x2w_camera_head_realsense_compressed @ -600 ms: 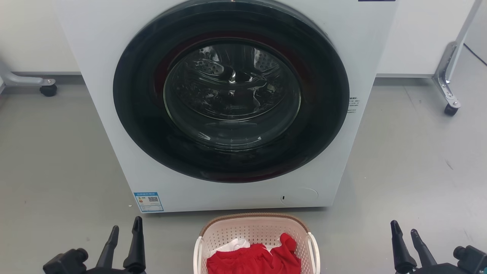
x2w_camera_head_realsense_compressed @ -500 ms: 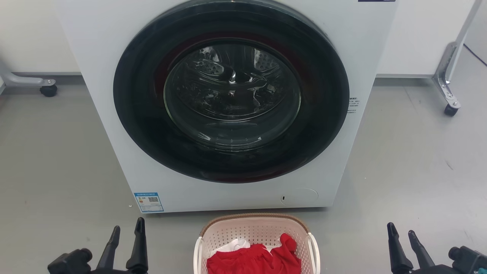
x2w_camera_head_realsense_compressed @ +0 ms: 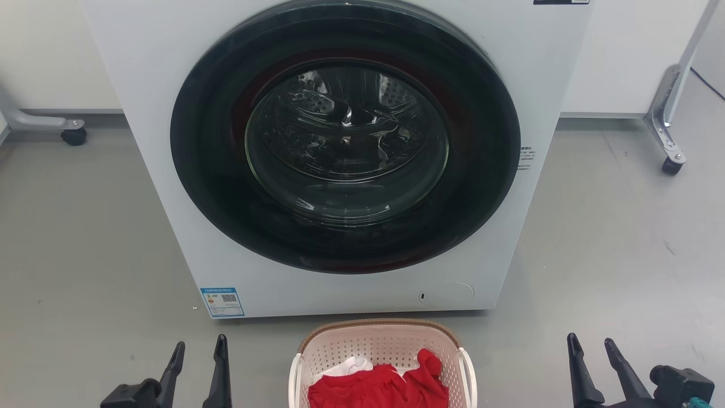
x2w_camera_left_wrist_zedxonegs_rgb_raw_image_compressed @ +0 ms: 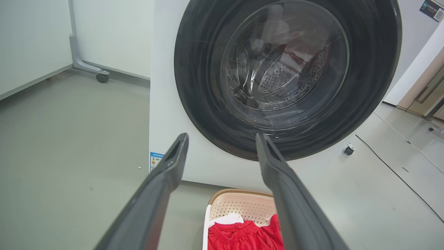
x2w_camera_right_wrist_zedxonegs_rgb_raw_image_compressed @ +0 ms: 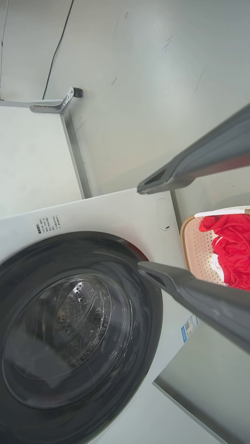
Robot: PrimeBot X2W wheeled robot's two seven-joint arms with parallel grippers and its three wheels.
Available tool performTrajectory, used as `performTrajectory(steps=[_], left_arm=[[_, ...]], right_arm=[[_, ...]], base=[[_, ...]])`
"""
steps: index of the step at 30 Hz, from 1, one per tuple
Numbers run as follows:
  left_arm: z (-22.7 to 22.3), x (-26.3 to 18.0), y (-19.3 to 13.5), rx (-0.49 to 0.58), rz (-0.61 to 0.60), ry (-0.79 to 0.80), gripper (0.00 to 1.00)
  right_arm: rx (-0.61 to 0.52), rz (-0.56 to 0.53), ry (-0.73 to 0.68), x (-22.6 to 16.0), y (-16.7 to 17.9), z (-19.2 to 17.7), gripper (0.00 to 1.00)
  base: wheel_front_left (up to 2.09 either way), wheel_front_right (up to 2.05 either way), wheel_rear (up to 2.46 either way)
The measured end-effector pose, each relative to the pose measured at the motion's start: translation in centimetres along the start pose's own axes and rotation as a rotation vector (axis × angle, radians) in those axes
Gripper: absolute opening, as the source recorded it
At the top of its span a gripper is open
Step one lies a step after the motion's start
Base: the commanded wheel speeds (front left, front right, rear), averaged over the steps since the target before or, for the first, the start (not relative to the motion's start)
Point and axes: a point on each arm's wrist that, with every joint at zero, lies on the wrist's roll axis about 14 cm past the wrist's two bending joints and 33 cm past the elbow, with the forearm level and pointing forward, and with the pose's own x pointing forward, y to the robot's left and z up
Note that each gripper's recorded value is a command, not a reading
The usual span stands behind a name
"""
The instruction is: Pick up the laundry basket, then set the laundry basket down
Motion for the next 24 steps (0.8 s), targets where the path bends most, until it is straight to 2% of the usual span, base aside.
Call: performTrajectory(steps=[17, 24], left_arm=[[-0.44, -0.47, -0.30, 0.224, -0.015, -0.033, 1.00], [-0.89, -0.57, 0.07, 0.227, 0.001, -0.019, 1.00]], right_arm=[[-0.234, 0.041, -0.038, -0.28, 0.62, 0.00, 1.00], [-0.245, 0.034, -0.034, -0.30, 0.37, -0.11, 1.00]], base=[[0.00, 0.00, 0.00], [0.00, 0.00, 0.00]])
